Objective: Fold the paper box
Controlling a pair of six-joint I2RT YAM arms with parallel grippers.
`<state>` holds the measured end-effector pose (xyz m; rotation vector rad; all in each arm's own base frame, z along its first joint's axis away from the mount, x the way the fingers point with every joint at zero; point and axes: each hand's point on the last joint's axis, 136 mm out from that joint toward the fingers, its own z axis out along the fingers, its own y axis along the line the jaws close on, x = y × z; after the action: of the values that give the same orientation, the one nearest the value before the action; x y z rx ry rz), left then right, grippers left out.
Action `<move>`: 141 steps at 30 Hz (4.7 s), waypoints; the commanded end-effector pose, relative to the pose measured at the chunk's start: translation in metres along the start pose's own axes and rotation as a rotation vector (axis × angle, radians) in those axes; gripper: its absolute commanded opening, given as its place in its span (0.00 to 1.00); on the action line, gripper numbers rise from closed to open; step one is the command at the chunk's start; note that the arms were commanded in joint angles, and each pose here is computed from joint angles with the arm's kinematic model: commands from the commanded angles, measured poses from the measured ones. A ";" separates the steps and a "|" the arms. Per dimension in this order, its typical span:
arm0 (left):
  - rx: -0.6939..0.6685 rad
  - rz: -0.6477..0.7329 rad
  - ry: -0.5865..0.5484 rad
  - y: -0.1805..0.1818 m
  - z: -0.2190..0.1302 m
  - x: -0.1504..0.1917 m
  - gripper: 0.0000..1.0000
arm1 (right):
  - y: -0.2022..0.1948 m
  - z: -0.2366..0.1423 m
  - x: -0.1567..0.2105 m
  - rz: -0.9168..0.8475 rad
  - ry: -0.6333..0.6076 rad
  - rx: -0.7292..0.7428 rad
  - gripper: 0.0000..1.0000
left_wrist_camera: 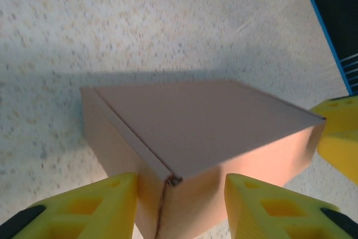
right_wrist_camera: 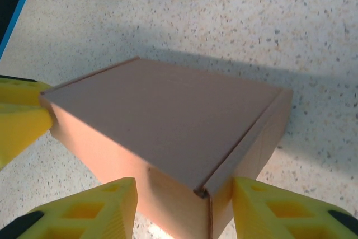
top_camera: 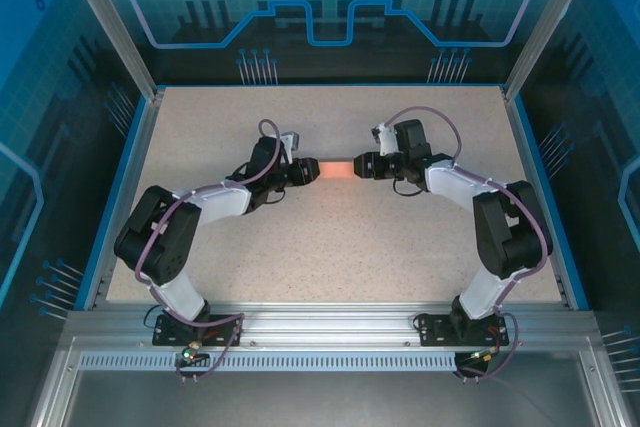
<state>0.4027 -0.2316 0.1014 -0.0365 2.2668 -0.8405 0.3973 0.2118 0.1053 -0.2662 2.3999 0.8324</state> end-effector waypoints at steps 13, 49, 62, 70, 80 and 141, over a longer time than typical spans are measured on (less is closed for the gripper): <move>0.054 0.002 0.108 -0.005 0.009 0.055 0.49 | -0.013 0.013 0.063 0.062 0.149 0.036 0.48; -0.329 0.353 -0.314 0.017 -0.147 -0.043 0.88 | -0.020 -0.185 -0.021 -0.288 -0.269 0.652 0.83; -0.485 0.376 -0.436 0.066 -0.175 -0.048 0.99 | -0.075 -0.215 -0.007 -0.185 -0.342 0.857 1.00; -0.589 0.438 -0.420 0.095 -0.165 -0.041 0.99 | -0.103 -0.192 0.007 -0.238 -0.388 0.866 1.00; -0.608 0.410 -0.416 0.134 -0.148 -0.038 0.99 | -0.125 -0.148 0.022 -0.338 -0.340 0.836 1.00; -0.499 0.341 -0.463 0.181 -0.126 -0.050 0.99 | -0.149 -0.105 0.007 -0.299 -0.487 0.598 1.00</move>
<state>0.3936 -0.0044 0.0860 -0.0582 1.9455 -0.0340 0.3878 0.0309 0.0820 -0.1684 2.0083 -0.0014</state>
